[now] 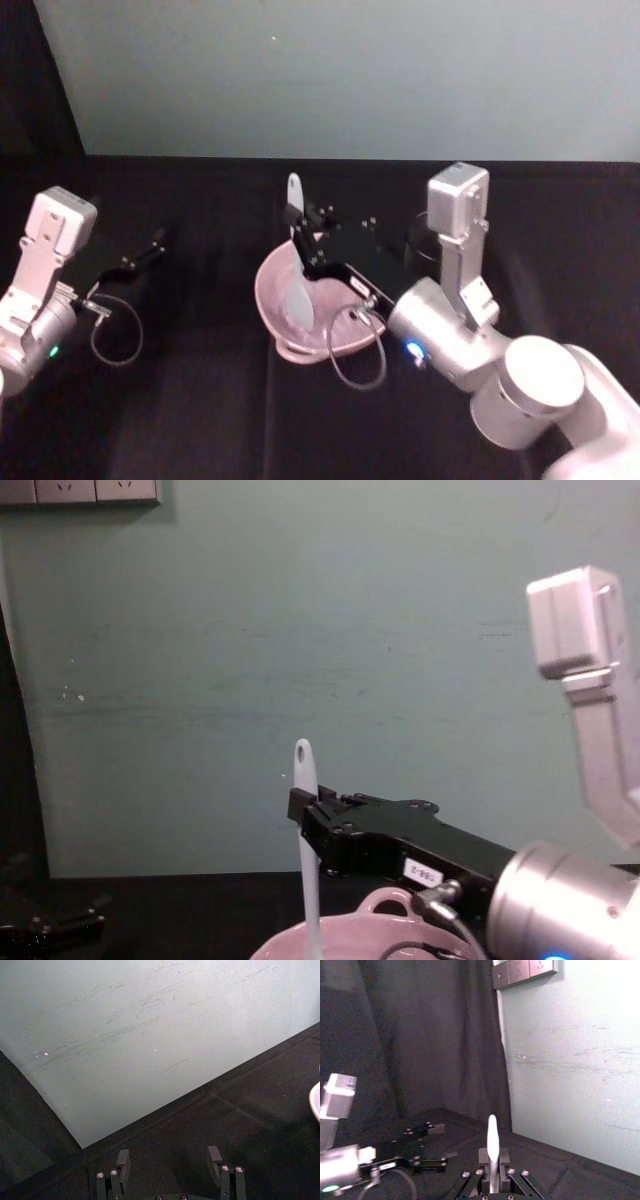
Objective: Use the one hand to pick up the spoon and stir the clear water in the bowl.
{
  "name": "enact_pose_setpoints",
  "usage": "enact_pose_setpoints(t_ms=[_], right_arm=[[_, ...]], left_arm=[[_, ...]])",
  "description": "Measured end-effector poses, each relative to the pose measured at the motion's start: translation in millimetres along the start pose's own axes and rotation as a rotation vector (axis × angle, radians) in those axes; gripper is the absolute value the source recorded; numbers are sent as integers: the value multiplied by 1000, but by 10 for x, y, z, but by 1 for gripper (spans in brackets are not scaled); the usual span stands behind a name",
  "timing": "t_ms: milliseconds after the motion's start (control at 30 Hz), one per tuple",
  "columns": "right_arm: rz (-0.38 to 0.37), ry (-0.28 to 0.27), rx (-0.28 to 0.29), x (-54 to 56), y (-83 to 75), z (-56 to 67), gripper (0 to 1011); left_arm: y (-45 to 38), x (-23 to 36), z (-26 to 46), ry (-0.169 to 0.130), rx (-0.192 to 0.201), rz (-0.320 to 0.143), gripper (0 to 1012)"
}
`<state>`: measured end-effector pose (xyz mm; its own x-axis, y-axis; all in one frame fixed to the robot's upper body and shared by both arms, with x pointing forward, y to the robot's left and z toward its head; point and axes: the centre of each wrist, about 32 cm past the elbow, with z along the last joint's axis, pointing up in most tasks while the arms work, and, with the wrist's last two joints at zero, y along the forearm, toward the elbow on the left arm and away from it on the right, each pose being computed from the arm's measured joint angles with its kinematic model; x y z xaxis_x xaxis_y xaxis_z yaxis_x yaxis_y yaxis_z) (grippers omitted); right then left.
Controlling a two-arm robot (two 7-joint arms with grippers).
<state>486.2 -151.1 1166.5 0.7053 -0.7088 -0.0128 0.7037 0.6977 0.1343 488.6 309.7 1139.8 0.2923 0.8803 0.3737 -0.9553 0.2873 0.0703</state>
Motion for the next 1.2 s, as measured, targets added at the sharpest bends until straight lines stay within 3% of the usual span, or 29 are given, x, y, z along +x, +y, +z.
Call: enact_pose_setpoints(t_ms=[167, 367, 567, 667, 833, 933, 1067, 1200], right_arm=[[-36, -18, 11, 72, 138, -94, 110], [-123, -78, 42, 252, 224, -174, 110], [-168, -140, 58, 374, 142, -166, 110], [-171, -158, 47, 409, -8, -128, 110], [-135, -129, 32, 338, -190, -76, 110], [-102, -97, 27, 242, -261, -64, 110], [-65, -63, 27, 109, -253, -79, 110], [-41, -42, 31, 13, -147, -133, 111]], left_arm=[[0, 0, 0, 0, 0, 0, 1011], [0, 0, 0, 0, 0, 0, 1011], [0, 0, 0, 0, 0, 0, 1011], [0, 0, 0, 0, 0, 0, 1011], [0, 0, 0, 0, 0, 0, 1011], [0, 0, 0, 0, 0, 0, 1011], [0, 0, 0, 0, 0, 0, 1011], [0, 0, 0, 0, 0, 0, 1011]])
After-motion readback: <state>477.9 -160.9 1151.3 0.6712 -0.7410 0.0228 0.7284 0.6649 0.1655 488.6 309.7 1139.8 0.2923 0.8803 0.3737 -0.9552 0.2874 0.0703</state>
